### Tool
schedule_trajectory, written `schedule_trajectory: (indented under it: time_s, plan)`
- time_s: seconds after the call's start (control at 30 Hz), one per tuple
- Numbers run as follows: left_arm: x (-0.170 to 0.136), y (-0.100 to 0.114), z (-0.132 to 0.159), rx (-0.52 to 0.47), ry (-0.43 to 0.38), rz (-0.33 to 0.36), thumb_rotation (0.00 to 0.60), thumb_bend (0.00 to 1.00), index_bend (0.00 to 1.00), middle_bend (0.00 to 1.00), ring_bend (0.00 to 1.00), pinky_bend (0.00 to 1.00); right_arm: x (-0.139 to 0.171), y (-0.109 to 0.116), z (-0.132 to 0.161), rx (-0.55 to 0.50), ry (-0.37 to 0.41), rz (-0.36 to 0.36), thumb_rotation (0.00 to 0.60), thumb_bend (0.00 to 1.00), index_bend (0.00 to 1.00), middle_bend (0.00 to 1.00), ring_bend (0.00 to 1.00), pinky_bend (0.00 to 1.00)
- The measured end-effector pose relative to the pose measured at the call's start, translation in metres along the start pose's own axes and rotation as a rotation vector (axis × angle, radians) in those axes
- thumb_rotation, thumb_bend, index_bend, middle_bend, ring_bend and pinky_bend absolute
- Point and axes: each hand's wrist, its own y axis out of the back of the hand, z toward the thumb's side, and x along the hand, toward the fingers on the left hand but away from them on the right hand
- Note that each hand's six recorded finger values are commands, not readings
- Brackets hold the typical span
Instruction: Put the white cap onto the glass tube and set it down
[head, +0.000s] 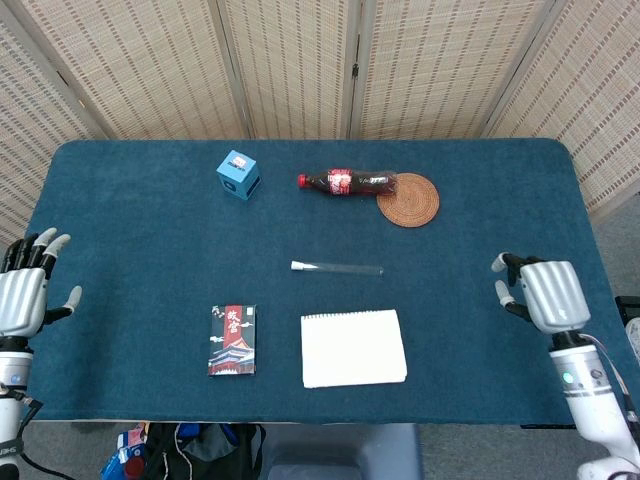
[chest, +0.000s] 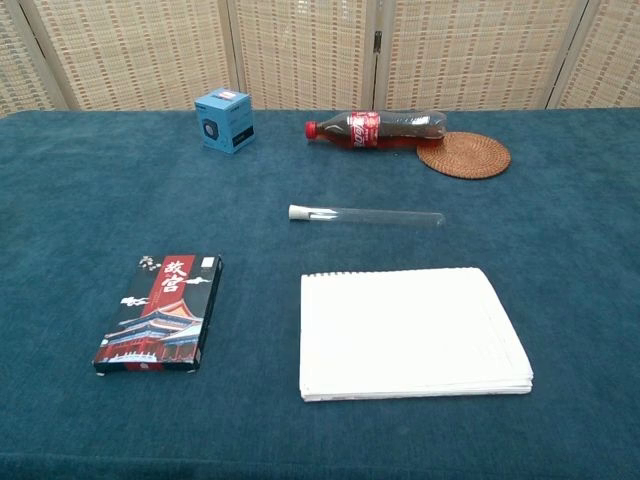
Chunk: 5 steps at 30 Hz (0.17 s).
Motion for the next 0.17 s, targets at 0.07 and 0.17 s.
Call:
schedule_trajectory:
  time_s: [0.07, 0.17]
  plan:
    - [-0.011, 0.001, -0.004, 0.002, 0.007, 0.009, 0.6, 0.34, 0.13, 0.0, 0.0, 0.0, 0.019, 0.005, -0.012, 0.006, -0.03, -0.021, 0.6, 0.39, 0.46, 0.6, 0.58, 0.84]
    - [-0.028, 0.0, -0.005, 0.003, 0.006, 0.008, 0.6, 0.34, 0.13, 0.0, 0.0, 0.0, 0.045, 0.009, -0.026, 0.008, -0.073, -0.039, 0.6, 0.37, 0.47, 0.6, 0.58, 0.84]
